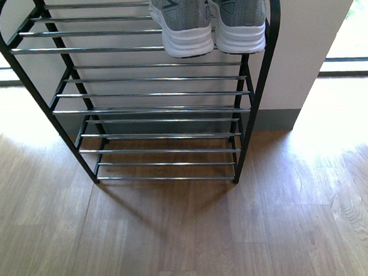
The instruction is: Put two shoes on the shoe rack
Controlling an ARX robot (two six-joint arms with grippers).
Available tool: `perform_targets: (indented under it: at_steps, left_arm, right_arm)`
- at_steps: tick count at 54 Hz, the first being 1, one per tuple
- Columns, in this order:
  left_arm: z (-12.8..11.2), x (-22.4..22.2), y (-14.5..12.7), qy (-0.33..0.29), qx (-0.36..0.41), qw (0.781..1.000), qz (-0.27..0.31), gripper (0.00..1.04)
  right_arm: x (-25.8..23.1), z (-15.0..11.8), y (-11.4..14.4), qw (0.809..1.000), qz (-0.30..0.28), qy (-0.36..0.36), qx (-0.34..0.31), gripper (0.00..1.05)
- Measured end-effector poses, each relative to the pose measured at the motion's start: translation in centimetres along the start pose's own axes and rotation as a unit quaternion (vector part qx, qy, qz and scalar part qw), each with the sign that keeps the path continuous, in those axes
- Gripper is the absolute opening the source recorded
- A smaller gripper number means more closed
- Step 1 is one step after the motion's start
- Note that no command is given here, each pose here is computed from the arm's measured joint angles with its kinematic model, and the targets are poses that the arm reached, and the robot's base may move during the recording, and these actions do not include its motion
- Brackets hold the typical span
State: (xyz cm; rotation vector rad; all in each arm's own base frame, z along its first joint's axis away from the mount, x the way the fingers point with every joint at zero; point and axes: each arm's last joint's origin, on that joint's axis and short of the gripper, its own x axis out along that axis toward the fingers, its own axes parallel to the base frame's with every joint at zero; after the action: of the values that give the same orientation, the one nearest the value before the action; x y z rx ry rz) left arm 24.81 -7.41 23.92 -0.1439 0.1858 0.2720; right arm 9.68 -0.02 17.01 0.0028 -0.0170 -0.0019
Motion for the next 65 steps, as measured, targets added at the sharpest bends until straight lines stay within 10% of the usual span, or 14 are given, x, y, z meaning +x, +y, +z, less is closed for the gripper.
perform_targets:
  at_steps: [20,28,44,65]
  left_arm:
    - [-3.5,-2.4,2.7,0.008,-0.025,0.999,0.033,0.95]
    - [-4.3,-3.3,4.4,-0.072,0.022,0.988,-0.134,0.68]
    - [-6.1,-5.7,8.4,-0.087,0.065,0.985,-0.138,0.01]
    - [-7.6,-7.5,11.0,-0.091,0.067,0.984,-0.138,0.01]
  right_arm:
    - [0.0,0.0,0.0,1.000,0.000,0.000,0.000,0.96]
    - [0.0,0.0,0.0,1.000,0.000,0.000,0.000,0.96]
    - [0.0,0.0,0.0,1.000,0.000,0.000,0.000,0.96]
    - [0.0,0.0,0.0,1.000,0.000,0.000,0.000,0.96]
